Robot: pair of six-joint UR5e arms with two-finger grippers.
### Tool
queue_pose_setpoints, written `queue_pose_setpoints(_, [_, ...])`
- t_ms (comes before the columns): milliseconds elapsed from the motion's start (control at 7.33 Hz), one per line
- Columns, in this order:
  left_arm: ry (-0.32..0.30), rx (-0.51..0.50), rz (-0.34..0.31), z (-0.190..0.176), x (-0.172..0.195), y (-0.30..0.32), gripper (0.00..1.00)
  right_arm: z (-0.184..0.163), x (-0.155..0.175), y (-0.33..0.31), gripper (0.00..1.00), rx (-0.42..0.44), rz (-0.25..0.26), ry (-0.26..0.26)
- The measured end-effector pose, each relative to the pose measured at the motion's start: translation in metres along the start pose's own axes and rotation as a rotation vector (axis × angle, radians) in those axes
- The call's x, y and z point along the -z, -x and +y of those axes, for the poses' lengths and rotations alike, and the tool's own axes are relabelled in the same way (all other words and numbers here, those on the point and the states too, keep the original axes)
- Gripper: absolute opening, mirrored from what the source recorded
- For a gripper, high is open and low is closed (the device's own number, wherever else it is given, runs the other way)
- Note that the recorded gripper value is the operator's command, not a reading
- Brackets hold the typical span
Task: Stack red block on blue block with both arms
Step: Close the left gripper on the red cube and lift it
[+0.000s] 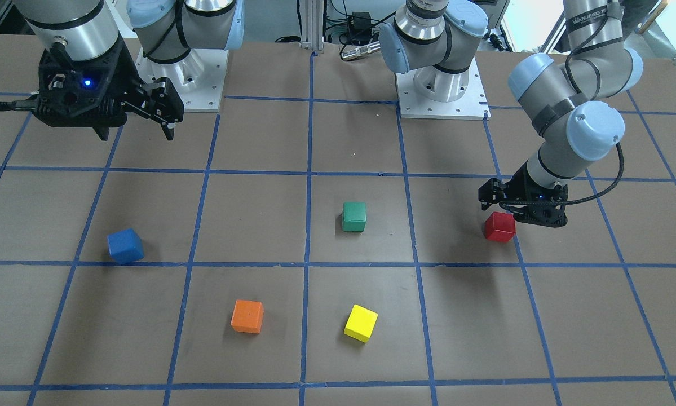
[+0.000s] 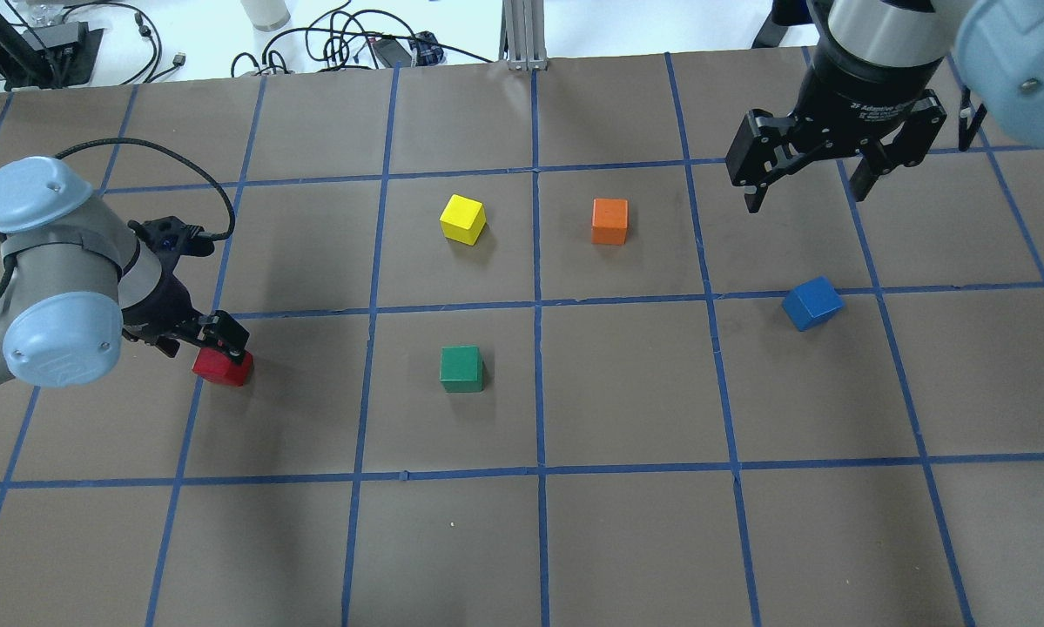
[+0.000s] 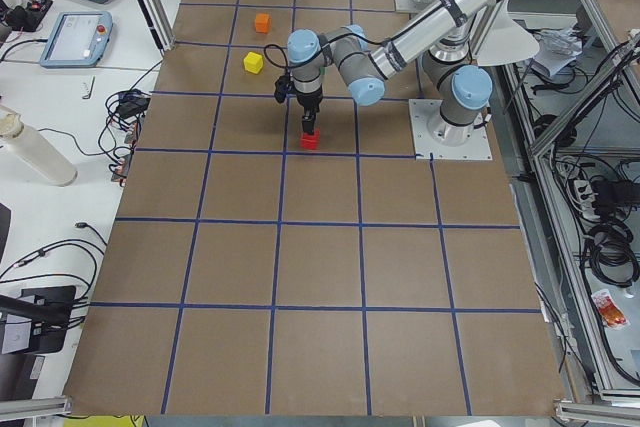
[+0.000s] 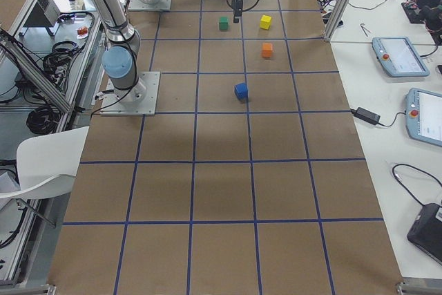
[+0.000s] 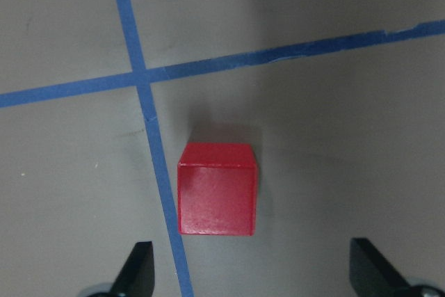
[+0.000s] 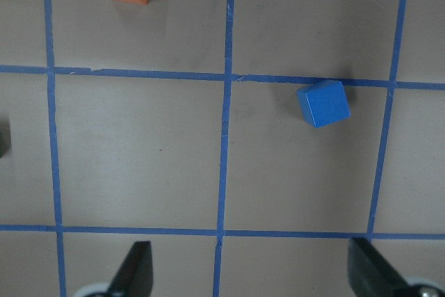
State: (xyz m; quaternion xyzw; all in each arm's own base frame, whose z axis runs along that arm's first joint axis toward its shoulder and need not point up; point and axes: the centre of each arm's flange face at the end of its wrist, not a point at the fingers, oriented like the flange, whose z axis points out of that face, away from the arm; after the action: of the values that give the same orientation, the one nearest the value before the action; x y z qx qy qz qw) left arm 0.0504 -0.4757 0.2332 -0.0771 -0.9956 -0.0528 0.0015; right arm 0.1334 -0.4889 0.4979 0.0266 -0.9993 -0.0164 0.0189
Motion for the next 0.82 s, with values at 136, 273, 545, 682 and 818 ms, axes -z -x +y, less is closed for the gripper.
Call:
queue_pose_setpoints(136, [0.012, -0.001, 0.008, -0.002, -0.012, 0.005, 1.0, 0.0, 0.0, 0.0, 1.0, 0.0, 0.0, 0.0])
queue_pose_setpoints(273, [0.02, -0.002, 0.013, -0.005, -0.024, 0.008, 1.0, 0.0, 0.0, 0.0, 1.0, 0.0, -0.001, 0.0])
queue_pose_setpoints(545, [0.008, -0.026, 0.002, -0.012, -0.043, 0.013, 0.46, 0.0, 0.0, 0.0, 1.0, -0.002, -0.002, 0.0])
queue_pose_setpoints(682, [-0.004, -0.038, -0.006, -0.016, -0.048, 0.015, 0.24, 0.0, -0.001, 0.0, 1.0, -0.003, -0.002, 0.001])
queue_pose_setpoints(818, [-0.013, -0.039, -0.013, -0.018, -0.05, 0.016, 0.16, 0.0, -0.001, 0.0, 1.0, -0.004, -0.002, 0.001])
